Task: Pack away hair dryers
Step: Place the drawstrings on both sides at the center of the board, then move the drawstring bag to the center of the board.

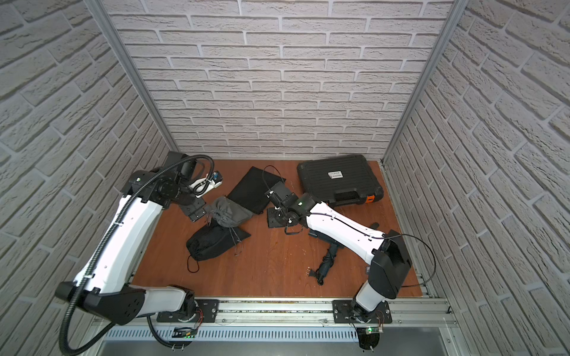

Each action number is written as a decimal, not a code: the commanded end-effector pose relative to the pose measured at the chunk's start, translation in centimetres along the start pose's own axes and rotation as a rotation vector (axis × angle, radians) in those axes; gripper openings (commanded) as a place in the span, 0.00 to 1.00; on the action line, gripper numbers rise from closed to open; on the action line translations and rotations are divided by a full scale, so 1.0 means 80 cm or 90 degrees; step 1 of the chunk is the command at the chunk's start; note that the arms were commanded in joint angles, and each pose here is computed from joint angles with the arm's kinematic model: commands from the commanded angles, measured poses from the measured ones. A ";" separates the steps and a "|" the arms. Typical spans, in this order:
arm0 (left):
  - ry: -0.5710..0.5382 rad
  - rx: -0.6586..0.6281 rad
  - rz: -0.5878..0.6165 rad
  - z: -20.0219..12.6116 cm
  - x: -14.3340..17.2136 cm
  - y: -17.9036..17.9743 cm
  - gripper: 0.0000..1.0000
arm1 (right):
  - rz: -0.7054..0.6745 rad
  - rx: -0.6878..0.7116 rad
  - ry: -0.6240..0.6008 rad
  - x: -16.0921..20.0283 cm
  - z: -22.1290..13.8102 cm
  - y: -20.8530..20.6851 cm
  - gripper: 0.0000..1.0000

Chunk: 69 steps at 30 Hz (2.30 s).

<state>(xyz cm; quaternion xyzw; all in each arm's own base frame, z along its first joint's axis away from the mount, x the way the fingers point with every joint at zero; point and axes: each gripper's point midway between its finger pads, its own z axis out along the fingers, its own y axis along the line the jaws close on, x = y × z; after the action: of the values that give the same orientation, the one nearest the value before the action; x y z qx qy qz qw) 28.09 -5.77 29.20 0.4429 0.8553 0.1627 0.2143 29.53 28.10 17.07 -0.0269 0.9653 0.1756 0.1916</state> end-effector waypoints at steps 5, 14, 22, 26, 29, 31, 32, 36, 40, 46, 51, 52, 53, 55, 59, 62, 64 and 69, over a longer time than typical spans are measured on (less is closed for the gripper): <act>0.054 -0.273 0.138 -0.019 -0.031 0.073 0.98 | 0.100 -0.059 0.047 -0.019 0.063 0.019 0.47; -0.059 0.026 0.119 -0.054 -0.051 -0.006 0.98 | 0.160 -0.028 0.077 -0.051 0.146 0.027 0.47; -0.125 0.097 0.111 -0.097 -0.118 -0.003 0.98 | 0.166 0.019 0.053 -0.056 0.147 0.002 0.47; -0.092 0.036 0.154 -0.080 -0.131 0.010 0.98 | 0.172 0.019 0.043 -0.056 0.132 -0.008 0.48; -0.119 -0.011 0.205 -0.092 -0.145 0.018 0.98 | 0.163 0.023 0.043 -0.059 0.124 -0.011 0.48; -0.134 -0.042 0.212 -0.098 -0.153 0.025 0.98 | 0.161 0.023 0.041 -0.063 0.121 -0.012 0.48; -0.136 -0.047 0.203 -0.097 -0.155 0.027 0.98 | 0.164 0.024 0.043 -0.064 0.124 -0.013 0.48; -0.143 -0.020 0.137 -0.089 -0.150 0.021 0.98 | 0.172 0.021 0.053 -0.069 0.140 -0.012 0.47; -0.173 -0.013 0.092 -0.083 -0.134 0.013 0.98 | 0.178 0.022 0.051 -0.078 0.156 -0.008 0.47; -0.194 0.012 0.000 -0.078 -0.090 0.011 0.98 | 0.189 0.011 0.046 -0.096 0.189 0.002 0.47; -0.205 0.023 -0.057 -0.068 -0.062 0.009 0.98 | 0.188 0.020 0.045 -0.102 0.214 0.003 0.46; -0.206 0.025 -0.061 -0.065 -0.057 0.005 0.98 | 0.188 0.020 0.043 -0.103 0.218 0.004 0.46; -0.207 0.027 -0.065 -0.062 -0.053 0.002 0.98 | 0.185 0.022 0.041 -0.105 0.221 0.003 0.45; -0.212 0.031 -0.074 -0.060 -0.047 -0.003 0.98 | 0.178 0.028 0.040 -0.106 0.223 0.004 0.45; -0.215 0.031 -0.095 -0.056 -0.037 -0.003 0.98 | 0.161 0.040 0.017 -0.114 0.220 0.008 0.44; -0.217 0.036 -0.107 -0.056 -0.032 -0.002 0.98 | 0.154 0.028 -0.001 -0.122 0.215 0.019 0.44; -0.218 0.042 -0.109 -0.054 -0.030 -0.004 0.98 | 0.153 0.020 -0.003 -0.125 0.215 0.023 0.44; -0.214 0.048 -0.108 -0.048 -0.025 -0.008 0.98 | 0.149 0.026 0.019 -0.123 0.230 0.025 0.43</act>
<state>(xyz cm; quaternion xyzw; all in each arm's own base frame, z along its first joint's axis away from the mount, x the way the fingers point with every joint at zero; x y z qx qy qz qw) 26.53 -7.78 32.26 0.4012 0.8524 0.0464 0.3321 44.71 35.64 5.63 0.0991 0.9670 0.1782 0.1529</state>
